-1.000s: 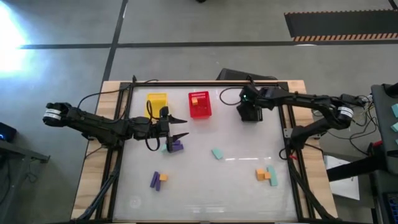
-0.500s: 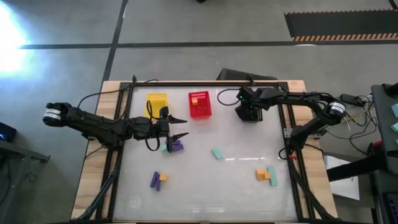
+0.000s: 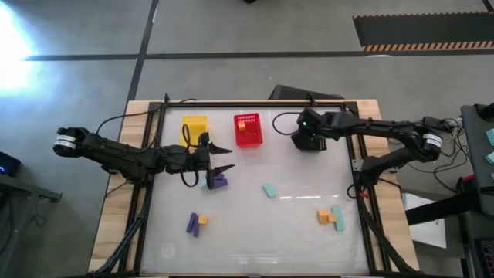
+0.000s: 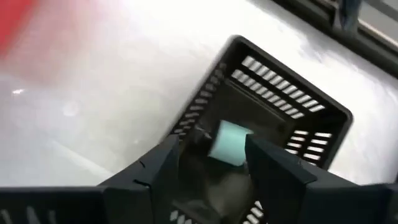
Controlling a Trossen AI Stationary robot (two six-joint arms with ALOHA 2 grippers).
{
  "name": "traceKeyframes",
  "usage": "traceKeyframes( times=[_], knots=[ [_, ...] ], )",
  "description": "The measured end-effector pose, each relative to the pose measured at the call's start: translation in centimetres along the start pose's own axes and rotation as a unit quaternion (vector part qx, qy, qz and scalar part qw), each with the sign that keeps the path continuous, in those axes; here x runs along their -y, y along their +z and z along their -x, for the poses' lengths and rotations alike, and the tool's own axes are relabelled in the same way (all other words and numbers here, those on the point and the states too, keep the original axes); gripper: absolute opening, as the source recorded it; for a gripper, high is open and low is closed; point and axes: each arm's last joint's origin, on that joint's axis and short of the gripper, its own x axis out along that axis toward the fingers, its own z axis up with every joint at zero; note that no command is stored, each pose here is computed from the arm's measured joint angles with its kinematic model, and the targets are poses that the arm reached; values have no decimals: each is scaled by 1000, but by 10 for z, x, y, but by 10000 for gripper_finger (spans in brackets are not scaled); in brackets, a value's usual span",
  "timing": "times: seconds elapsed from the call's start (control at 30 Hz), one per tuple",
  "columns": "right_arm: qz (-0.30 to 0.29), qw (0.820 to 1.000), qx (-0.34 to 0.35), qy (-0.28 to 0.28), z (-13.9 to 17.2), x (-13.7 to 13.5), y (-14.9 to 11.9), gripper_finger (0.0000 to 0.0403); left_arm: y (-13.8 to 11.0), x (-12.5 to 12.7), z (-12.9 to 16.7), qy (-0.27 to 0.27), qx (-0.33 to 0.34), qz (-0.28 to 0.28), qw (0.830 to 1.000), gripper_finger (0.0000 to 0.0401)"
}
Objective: Sort & place blocks by color
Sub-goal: Put the purple block into the yellow bin
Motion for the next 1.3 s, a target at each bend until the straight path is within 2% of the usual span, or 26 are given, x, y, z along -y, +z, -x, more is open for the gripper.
traceKeyframes(
  times=[0.17,0.33,0.7,0.87,1.1,1.3],
  knots=[
    [24,998,55,34,28,-17,-9,151,-8,0,0,1,-38,54,998,219],
    [42,991,123,36,56,-29,-20,133,-22,2,3,5,-109,93,990,219],
    [103,965,238,40,95,-52,-44,98,-49,23,10,-9,-259,144,955,219],
    [148,951,265,59,101,-64,-47,83,-63,41,-3,-46,-332,121,934,219],
    [193,932,299,69,106,-71,-45,67,-83,50,-21,-21,-459,56,887,218],
    [211,928,300,63,106,-71,-45,65,-84,57,-39,-19,-470,7,883,218]
  ],
)
